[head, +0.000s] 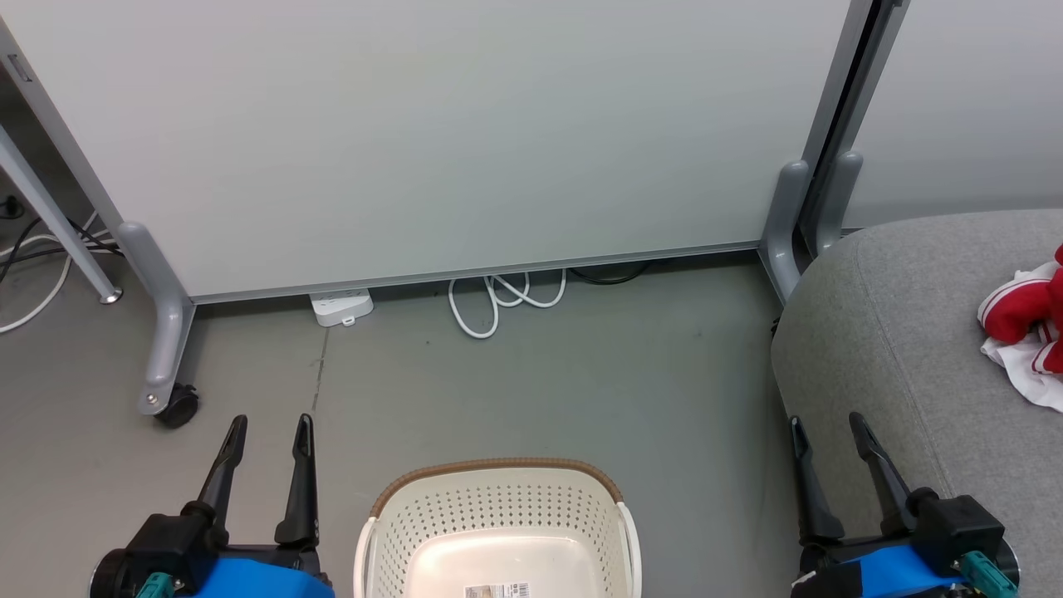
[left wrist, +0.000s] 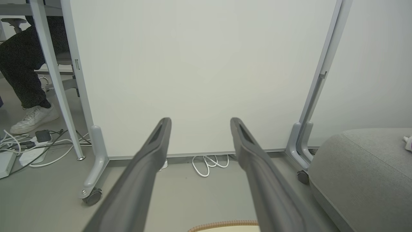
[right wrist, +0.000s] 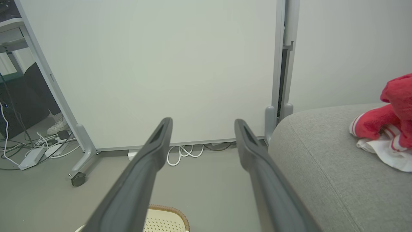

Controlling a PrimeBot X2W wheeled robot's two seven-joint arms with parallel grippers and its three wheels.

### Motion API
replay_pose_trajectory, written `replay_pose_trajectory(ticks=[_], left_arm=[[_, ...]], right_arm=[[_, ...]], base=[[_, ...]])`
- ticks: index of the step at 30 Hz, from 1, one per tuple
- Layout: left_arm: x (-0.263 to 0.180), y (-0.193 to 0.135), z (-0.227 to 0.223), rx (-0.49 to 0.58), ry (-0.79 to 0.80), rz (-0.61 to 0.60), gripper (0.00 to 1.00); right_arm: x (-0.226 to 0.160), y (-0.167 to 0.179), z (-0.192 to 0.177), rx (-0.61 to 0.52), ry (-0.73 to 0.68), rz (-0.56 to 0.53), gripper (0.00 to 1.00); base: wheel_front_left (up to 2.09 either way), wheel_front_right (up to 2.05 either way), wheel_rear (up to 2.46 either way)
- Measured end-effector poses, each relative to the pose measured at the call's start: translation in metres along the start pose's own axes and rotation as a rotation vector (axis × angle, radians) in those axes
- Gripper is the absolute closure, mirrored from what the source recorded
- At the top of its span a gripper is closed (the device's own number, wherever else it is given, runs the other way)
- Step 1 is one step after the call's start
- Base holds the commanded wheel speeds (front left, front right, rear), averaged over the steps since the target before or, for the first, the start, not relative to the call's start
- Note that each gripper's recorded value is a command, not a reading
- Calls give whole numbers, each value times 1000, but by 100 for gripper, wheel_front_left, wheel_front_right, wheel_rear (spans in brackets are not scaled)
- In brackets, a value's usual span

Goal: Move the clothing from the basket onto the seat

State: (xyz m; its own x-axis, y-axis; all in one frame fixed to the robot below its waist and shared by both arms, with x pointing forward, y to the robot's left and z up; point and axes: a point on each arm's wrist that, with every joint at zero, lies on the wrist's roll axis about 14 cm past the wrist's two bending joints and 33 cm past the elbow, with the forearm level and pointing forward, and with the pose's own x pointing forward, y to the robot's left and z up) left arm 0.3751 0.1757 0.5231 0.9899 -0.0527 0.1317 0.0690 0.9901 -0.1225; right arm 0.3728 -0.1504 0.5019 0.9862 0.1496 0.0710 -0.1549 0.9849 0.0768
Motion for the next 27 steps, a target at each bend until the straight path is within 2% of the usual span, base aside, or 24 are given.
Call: replay_pose_trajectory(ticks=[7, 8, 13, 27], left_arm=[[-3, 0, -6, 5, 18, -1, 0], [-3, 0, -7, 7, 23, -2, 100], [-13, 0, -29, -14, 96, 10, 100], [-15, 13, -37, -263, 137, 98, 100]], right_arm=[[-1, 0, 0, 2, -2, -2, 0], [-1, 0, 0, 3, 1, -2, 100], [-8, -2, -18, 11, 59, -11, 100], [-10, -17, -22, 272, 81, -100, 100]], base=[[0, 0, 0], [0, 0, 0], [0, 0, 0], [0, 0, 0]])
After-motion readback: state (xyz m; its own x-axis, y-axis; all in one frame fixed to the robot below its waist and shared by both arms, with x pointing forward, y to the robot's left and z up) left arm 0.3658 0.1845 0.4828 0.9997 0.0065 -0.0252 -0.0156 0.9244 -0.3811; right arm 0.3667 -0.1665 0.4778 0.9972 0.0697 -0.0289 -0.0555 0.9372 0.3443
